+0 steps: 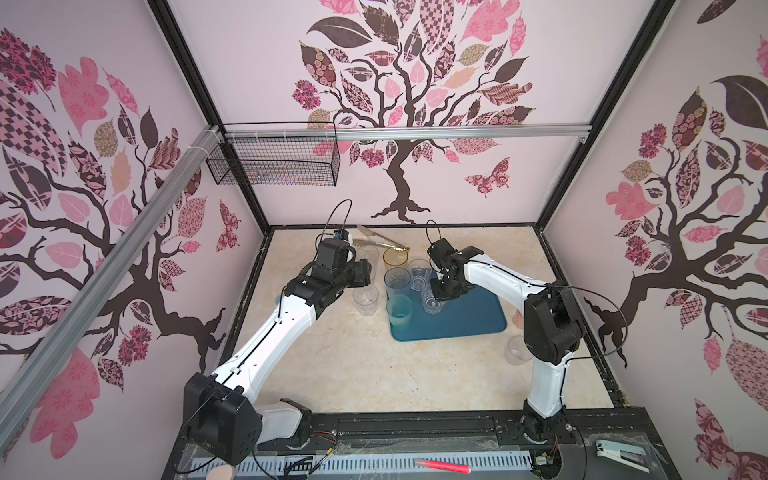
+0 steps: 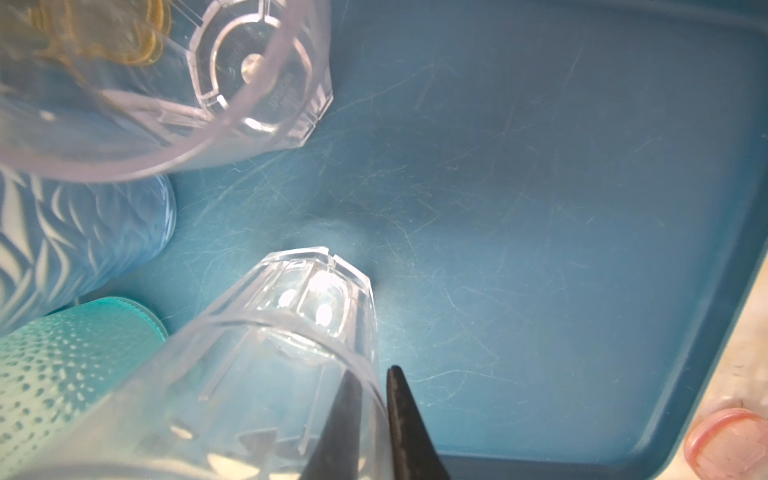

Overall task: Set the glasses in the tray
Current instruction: 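Lower the clear glass onto the tray and open the right gripper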

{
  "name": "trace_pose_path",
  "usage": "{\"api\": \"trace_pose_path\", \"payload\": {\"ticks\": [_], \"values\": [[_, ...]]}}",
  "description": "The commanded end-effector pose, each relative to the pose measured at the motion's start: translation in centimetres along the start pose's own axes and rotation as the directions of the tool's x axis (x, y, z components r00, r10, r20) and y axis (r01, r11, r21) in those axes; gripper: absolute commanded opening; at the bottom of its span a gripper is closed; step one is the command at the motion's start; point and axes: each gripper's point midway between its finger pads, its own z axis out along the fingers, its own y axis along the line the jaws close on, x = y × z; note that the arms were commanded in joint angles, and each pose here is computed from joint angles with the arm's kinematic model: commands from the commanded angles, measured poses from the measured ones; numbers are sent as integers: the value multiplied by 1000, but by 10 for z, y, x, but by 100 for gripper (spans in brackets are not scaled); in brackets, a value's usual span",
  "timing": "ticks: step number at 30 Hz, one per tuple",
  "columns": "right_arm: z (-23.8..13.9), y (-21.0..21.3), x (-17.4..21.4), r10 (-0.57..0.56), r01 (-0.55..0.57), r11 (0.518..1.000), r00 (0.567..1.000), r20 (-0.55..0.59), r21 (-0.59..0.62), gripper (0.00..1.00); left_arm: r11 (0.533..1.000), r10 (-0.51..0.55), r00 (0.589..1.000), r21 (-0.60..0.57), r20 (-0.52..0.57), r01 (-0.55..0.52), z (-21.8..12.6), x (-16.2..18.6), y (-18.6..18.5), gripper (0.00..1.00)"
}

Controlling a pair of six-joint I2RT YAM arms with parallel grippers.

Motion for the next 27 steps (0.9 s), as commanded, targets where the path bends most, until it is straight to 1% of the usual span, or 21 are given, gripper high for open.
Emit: {"api": "trace_pose_path", "payload": {"ticks": [1,15,23,27], "values": [[6,4,-2,0,0,1000,1000,-10,-2,8,1000,16,1000,-11,-20,-16,3,10,4,67],[22,17,-14,21,-21,999,1000,-15,-46,9,1000,25,999,-14,-24,-26,5,12,4,66],[24,22,-20,26,-27,998,1000,-17,-58,16,999,28,999,-19,-25,-29,5,12,5,66],[25,23,-16,26,-28,997,999,-30,-70,24,999,28,999,-19,-24,-28,5,12,5,66]]}}
